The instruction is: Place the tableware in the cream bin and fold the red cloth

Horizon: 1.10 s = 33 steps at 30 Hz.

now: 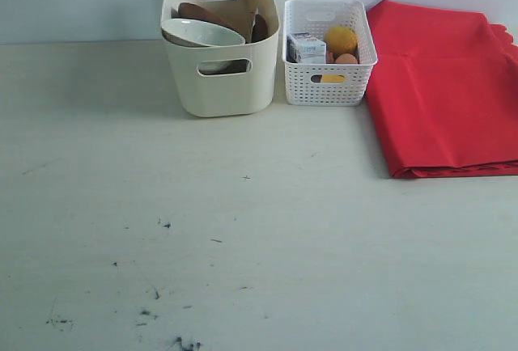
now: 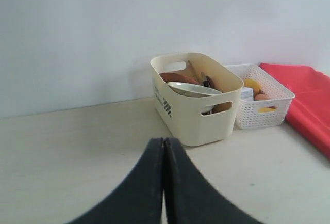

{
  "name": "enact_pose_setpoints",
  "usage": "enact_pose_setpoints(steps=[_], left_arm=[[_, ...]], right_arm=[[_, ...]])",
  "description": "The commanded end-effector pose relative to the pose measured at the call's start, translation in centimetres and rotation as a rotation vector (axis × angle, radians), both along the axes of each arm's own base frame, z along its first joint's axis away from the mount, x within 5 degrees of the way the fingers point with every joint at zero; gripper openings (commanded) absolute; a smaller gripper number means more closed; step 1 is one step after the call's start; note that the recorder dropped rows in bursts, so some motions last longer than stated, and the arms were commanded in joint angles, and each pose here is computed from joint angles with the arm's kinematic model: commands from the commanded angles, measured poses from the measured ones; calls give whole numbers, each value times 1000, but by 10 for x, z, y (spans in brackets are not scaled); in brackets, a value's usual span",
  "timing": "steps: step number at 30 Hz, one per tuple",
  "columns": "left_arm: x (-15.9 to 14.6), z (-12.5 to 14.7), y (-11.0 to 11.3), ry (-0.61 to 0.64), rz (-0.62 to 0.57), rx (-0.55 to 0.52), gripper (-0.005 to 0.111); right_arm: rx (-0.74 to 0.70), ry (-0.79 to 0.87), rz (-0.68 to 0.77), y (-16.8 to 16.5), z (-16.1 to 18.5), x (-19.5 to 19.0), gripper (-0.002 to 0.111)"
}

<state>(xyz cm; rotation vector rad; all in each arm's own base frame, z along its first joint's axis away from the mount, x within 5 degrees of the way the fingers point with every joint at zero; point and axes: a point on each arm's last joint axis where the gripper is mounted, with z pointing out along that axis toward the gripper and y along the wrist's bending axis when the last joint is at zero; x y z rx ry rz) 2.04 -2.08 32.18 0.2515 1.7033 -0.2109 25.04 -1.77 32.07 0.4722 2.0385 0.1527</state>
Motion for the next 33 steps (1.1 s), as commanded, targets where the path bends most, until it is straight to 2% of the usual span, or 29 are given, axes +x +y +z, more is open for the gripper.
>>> enact_pose_setpoints(steps=[1, 4, 8, 12, 16, 20, 29, 32, 33], left_arm=[[-7, 2, 4, -149, 109, -16, 2], [-7, -1, 9, -289, 193, -68, 2], [7, -17, 16, -389, 251, -207, 2], [17, -40, 16, -335, 234, -274, 2], [23, -57, 14, -274, 180, -278, 2], [24, -62, 12, -256, 147, -281, 2], [23, -55, 17, -352, 187, -261, 2], [25, -60, 17, -360, 197, -185, 2], [26, -64, 17, -360, 199, -129, 2]], right_arm=[[-4, -2, 2, 0, -2, 1, 0], [-4, -2, 2, 0, -2, 1, 0], [-4, -2, 2, 0, -2, 1, 0], [-4, -2, 2, 0, -2, 1, 0], [-4, -2, 2, 0, -2, 1, 0], [-4, -2, 2, 0, -2, 1, 0], [-4, -2, 2, 0, -2, 1, 0], [-4, -2, 2, 0, -2, 1, 0], [-4, -2, 2, 0, -2, 1, 0]])
